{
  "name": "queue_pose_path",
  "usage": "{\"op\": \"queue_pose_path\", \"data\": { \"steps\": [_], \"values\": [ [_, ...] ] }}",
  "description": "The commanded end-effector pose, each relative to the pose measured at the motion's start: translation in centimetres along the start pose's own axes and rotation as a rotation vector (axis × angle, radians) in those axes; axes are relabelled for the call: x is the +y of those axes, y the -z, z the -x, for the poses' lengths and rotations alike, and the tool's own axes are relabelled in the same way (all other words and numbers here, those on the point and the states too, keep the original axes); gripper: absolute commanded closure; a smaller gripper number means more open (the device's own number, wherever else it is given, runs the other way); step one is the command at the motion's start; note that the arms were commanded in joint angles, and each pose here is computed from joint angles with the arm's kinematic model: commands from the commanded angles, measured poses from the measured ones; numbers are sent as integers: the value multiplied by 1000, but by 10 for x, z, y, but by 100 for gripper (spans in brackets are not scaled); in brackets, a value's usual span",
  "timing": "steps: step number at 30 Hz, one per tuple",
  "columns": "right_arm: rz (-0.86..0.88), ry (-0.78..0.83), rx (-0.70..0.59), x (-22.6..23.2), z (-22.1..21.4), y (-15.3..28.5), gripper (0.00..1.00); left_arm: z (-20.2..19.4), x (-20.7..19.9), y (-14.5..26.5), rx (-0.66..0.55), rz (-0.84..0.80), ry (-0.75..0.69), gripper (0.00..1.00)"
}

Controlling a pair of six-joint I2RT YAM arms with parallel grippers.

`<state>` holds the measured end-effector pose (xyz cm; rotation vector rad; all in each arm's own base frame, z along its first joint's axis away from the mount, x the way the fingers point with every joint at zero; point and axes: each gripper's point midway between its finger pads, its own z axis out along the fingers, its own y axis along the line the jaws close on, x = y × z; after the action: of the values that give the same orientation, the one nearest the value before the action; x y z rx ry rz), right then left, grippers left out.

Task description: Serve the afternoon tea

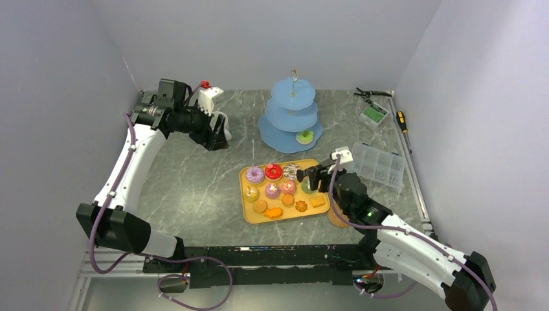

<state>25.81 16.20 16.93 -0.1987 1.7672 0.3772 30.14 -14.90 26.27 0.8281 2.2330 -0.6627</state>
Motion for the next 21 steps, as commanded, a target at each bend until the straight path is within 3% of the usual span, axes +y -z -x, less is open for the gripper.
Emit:
{"op": "queue_pose_path", "data": {
  "steps": [1,21],
  "values": [
    [-103,-5,43,-12,-1,7,40,12,-9,12,-49,-15,-8,18],
    [-56,10,102,6,-20,-2,41,15,-10,19,-54,-3,-35,18]
  ]
}}
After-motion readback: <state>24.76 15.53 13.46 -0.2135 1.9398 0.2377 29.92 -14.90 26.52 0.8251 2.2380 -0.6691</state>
